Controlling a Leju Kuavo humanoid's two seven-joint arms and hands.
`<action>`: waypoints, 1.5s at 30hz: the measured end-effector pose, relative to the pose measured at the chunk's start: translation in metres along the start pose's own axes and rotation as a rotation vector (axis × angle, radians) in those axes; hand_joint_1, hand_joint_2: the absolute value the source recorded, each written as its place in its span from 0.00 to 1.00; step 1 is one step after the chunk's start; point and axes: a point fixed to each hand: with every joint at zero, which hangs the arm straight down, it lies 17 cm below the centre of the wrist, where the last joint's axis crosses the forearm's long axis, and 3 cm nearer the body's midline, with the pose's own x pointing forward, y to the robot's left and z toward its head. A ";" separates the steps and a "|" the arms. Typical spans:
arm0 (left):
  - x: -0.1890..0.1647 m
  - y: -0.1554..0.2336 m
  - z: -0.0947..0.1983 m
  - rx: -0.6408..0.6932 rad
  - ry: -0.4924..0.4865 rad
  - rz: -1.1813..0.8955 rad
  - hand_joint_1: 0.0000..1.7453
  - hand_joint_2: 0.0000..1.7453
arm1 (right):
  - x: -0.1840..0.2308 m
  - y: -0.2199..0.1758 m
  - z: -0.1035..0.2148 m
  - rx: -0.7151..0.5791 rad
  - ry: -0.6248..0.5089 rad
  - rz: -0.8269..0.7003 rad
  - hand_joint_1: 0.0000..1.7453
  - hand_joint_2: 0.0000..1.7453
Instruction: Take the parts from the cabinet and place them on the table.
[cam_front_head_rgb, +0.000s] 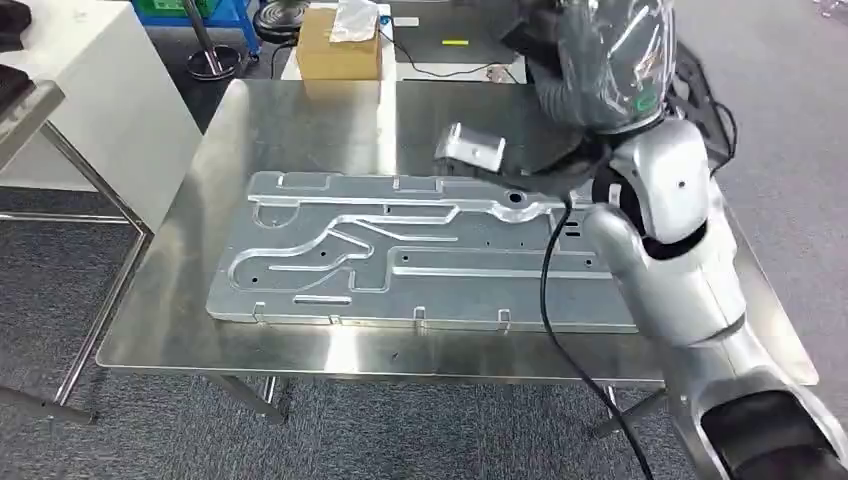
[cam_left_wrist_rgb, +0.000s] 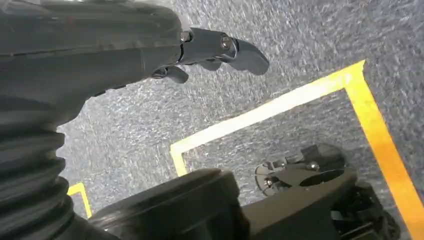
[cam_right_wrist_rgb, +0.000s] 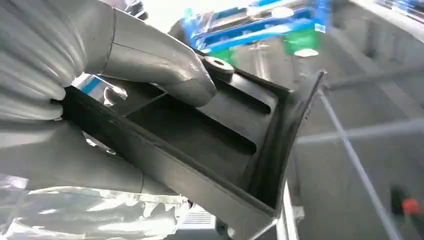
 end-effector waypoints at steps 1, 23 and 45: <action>0.000 0.000 0.000 0.000 0.001 0.000 0.00 1.00 | -0.014 0.013 -0.002 0.032 0.006 0.058 1.00 1.00; 0.014 -0.003 0.001 0.003 -0.043 -0.014 0.00 1.00 | -0.127 0.196 0.097 0.595 0.105 0.252 1.00 1.00; 0.027 -0.013 0.004 -0.020 -0.066 -0.035 0.00 1.00 | -0.051 0.267 0.197 0.850 0.070 0.130 1.00 1.00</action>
